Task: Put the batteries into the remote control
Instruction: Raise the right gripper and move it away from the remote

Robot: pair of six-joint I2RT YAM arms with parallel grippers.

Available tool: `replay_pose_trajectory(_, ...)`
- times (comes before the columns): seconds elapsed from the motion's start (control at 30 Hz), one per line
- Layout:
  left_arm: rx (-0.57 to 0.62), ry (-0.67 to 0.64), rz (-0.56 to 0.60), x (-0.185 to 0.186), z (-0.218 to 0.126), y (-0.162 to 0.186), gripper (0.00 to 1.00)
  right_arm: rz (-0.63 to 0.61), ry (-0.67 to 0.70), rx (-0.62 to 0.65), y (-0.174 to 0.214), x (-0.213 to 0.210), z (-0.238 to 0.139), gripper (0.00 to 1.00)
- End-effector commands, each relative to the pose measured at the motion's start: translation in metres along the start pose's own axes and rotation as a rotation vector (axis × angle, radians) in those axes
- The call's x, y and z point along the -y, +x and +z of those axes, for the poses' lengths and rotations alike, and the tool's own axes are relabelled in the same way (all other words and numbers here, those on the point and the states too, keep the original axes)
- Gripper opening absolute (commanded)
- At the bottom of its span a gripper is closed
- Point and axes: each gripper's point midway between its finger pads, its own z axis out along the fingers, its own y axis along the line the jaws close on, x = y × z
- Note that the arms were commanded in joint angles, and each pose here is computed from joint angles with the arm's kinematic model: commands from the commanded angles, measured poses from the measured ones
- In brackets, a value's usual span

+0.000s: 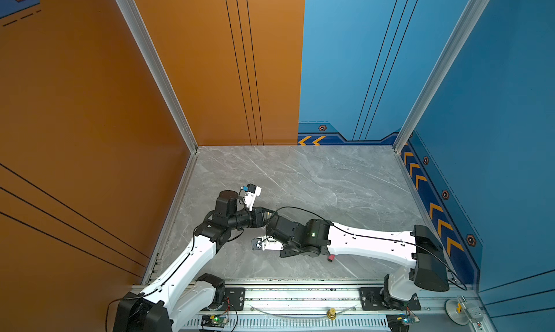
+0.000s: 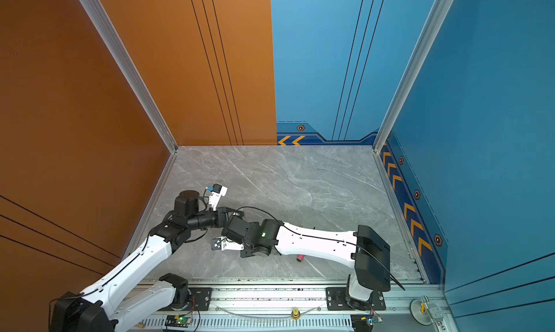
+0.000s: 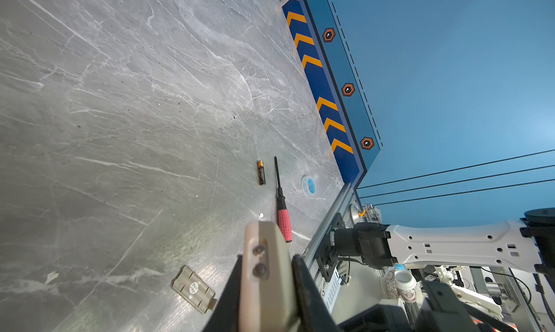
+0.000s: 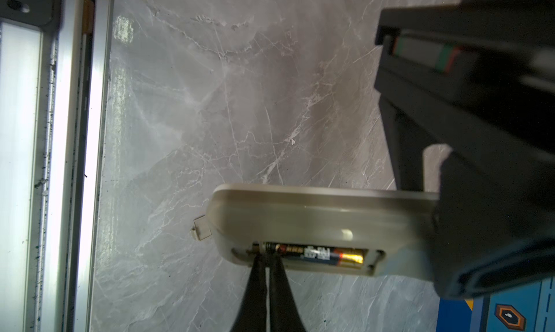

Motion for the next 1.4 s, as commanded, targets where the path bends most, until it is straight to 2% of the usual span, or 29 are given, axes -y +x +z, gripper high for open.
replay_pose_trajectory(0.0,-0.001,0.142,0.047,0.037,-0.009,-0.006,0.00,0.041,-0.022,-0.027,0.010,0.000,0.001,0.07)
replay_pose_trajectory(0.47,0.010,0.131,0.043,0.034,-0.010,-0.008,0.00,0.261,0.047,0.143,0.020,0.026,-0.056,0.30)
replay_pose_trajectory(0.67,0.013,0.130,0.042,0.034,-0.009,-0.009,0.00,0.420,0.087,0.211,0.031,0.044,-0.073,0.41)
replay_pose_trajectory(0.9,0.017,0.135,0.039,0.034,-0.008,-0.009,0.00,0.667,0.157,0.199,0.078,0.073,-0.083,0.53)
replay_pose_trajectory(1.03,0.013,0.139,0.040,0.036,-0.006,-0.008,0.00,0.798,0.183,0.176,0.105,0.084,-0.087,0.55)
replay_pose_trajectory(1.37,0.017,0.136,0.040,0.037,-0.003,-0.006,0.00,1.157,0.220,-0.044,0.189,0.089,-0.071,0.59)
